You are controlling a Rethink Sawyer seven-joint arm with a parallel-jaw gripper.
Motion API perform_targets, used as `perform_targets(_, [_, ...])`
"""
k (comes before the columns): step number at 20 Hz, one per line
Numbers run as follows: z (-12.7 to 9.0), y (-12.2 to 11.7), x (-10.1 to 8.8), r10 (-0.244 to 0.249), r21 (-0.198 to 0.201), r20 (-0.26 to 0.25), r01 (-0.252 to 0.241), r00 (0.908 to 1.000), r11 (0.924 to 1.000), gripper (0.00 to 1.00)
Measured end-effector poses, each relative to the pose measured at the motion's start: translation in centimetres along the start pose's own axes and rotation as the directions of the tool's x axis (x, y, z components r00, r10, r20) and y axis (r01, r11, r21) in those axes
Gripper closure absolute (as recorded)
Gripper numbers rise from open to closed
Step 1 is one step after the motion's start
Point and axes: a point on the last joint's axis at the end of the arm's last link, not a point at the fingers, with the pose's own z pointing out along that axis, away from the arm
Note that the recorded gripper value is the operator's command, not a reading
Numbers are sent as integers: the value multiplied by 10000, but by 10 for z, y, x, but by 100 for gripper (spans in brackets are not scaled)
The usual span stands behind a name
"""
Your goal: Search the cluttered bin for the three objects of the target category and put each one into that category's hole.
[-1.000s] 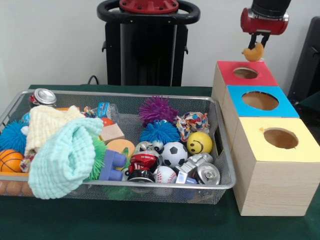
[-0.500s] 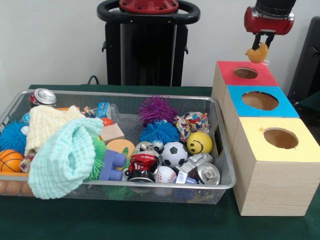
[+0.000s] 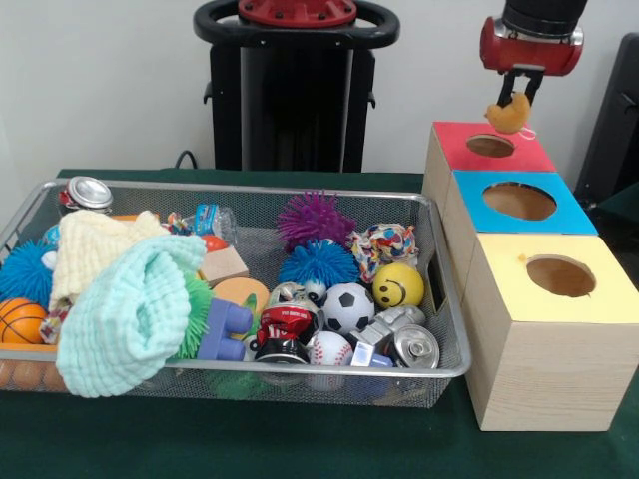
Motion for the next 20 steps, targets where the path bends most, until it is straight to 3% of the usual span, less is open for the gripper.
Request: perform_targets(20, [20,-12,2,202,35,-377,-201,9991,9998,100])
